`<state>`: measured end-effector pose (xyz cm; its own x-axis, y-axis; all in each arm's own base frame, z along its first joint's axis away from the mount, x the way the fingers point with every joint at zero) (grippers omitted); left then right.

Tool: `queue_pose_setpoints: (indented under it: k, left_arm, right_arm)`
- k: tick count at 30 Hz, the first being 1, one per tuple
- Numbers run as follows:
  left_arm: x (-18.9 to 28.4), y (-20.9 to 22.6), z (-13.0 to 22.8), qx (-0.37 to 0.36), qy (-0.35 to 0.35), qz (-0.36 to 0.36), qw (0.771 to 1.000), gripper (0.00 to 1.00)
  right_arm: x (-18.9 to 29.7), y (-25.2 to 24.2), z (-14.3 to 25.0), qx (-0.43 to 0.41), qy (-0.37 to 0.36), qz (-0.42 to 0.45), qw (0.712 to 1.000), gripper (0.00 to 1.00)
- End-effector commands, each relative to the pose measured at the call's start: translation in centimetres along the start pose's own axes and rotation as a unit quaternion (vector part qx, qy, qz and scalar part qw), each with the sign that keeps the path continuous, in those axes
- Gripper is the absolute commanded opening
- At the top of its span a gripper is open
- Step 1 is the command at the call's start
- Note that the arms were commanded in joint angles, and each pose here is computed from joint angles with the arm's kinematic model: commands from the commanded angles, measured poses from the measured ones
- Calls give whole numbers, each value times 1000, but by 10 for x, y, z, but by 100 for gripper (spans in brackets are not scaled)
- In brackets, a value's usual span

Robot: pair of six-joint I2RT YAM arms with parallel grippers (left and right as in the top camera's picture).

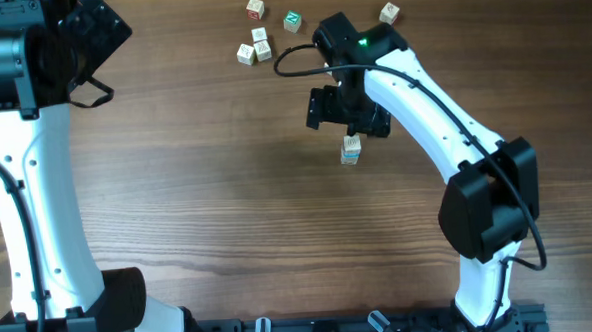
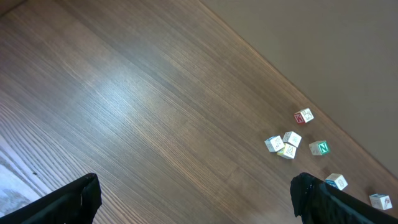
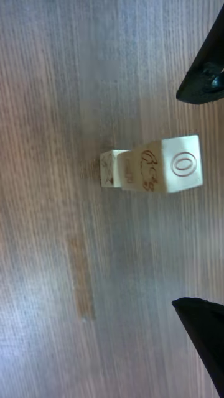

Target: Form a tower

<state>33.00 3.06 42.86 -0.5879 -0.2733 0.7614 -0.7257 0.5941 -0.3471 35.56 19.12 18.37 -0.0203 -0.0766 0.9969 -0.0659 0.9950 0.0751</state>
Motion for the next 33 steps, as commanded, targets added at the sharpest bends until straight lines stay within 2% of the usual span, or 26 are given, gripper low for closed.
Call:
queue_pose_setpoints:
  k: [1,11,19,28,33]
  left_arm:
    - [10,3,-5,13,-16,5,1000,100]
    - [10,3,-5,13,-16,5,1000,100]
    - [10,3,-5,13,-16,5,1000,100]
    - [10,3,-5,13,-16,5,1000,100]
    - [10,3,-5,13,-16,5,1000,100]
  right_arm:
    - [-17,-6,-4,-2,-7,31,999,100]
    - [-39,-18,-8,8,-15,31,999,100]
    - [-69,-16,-8,22,27,27,999,100]
    - [-82,-19,-1,31,41,29,998,99]
    - [-90,-20,3,31,47,25,998,93]
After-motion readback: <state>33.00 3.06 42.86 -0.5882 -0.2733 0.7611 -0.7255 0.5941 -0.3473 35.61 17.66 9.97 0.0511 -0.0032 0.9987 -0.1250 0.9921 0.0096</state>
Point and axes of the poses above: each gripper's point midway between its finger pads, its own x axis back along the fingers, its own y axis along the line the jaws close on, z = x × y, the point moved 8 cm from there along x, back along the fingers, and after that the axes turned 13 degrees about x, right-handed, at the moved point
